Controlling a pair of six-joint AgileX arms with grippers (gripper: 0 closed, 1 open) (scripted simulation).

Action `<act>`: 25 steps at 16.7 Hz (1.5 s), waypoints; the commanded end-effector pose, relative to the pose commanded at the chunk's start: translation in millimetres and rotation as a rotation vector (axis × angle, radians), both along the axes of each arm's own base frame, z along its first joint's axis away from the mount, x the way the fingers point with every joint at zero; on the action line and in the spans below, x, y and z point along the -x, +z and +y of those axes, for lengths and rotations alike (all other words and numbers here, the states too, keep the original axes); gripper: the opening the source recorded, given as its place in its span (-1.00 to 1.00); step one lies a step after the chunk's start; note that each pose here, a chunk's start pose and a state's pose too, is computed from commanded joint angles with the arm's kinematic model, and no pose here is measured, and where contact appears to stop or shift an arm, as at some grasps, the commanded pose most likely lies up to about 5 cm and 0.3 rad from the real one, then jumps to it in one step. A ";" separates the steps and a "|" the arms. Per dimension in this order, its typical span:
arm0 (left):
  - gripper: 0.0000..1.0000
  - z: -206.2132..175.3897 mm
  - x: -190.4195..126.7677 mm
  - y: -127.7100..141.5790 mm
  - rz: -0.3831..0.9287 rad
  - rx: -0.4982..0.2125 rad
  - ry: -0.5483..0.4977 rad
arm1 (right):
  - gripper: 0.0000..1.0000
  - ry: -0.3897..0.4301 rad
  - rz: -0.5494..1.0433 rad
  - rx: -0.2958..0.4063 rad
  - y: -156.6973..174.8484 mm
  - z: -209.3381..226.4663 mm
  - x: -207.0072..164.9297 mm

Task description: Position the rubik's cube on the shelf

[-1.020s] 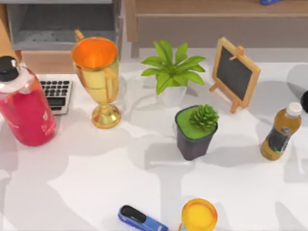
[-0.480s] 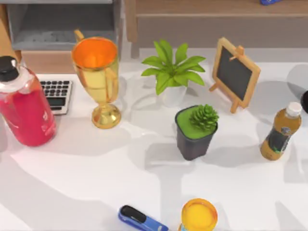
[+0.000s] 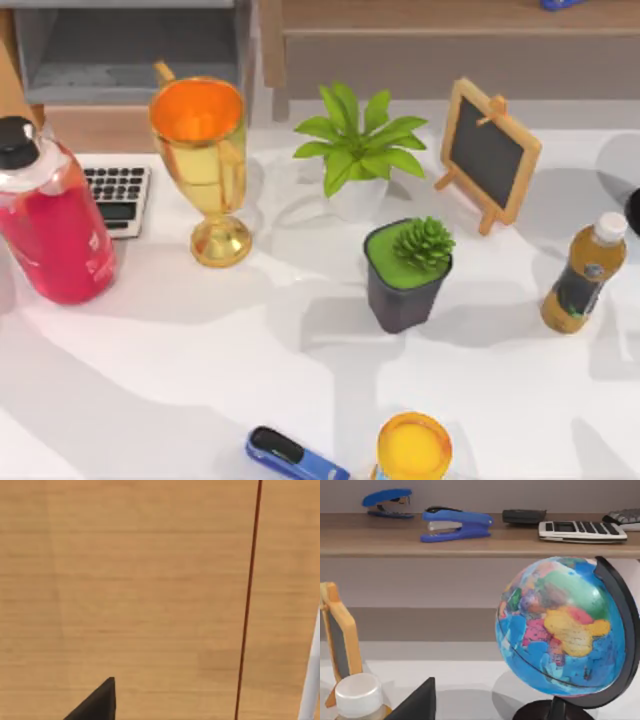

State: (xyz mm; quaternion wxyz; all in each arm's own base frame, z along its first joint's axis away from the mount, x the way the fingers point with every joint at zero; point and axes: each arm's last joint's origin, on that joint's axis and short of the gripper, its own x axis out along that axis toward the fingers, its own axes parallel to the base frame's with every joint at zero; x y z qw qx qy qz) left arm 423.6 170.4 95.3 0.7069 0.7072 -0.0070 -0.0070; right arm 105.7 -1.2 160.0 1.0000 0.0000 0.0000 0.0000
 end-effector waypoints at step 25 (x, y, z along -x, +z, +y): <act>-1.00 0.1 -8.9 -0.2 0.000 0.000 0.000 | 1.00 0.000 0.000 0.000 0.0 0.0 0.0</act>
